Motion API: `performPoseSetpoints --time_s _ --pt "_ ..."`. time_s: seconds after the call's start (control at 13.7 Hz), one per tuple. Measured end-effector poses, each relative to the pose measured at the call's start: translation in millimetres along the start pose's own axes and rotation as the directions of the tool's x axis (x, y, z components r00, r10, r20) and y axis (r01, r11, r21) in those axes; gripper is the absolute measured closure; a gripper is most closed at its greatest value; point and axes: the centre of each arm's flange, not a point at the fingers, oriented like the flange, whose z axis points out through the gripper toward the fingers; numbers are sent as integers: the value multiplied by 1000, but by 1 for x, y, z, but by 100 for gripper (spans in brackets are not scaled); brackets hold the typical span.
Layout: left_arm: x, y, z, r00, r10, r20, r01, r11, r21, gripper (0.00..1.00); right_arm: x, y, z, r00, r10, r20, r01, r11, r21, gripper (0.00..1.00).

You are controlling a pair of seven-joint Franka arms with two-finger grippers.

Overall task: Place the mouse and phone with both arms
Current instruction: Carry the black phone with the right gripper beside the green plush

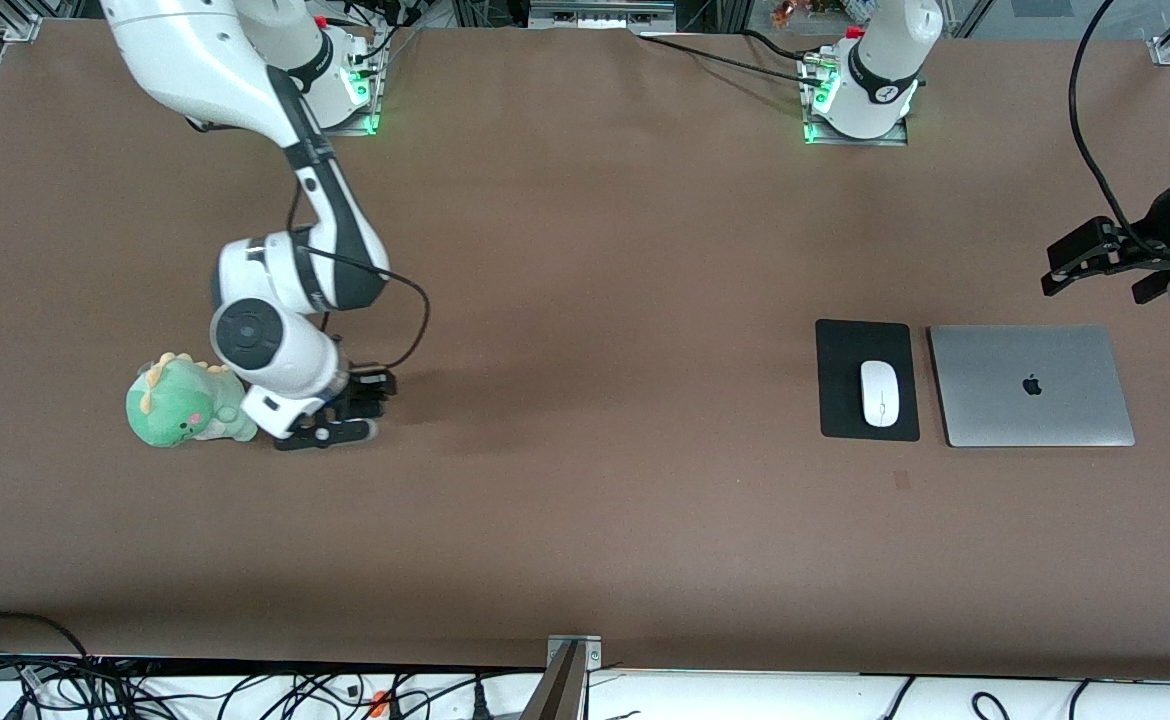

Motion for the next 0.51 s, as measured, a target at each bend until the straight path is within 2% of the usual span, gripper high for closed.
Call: performPoseSetpoints --time_s 0.15,0.51 --pt "0 0 0 1000 -1 -1 1 1000 0 0 -14 25 4 1000 13 -13 -13 1000 -6 19" --pt "0 -4 -6 1000 -8 -12 8 1000 1 0 -50 72 51 994 31 -106 -33 999 -23 19"
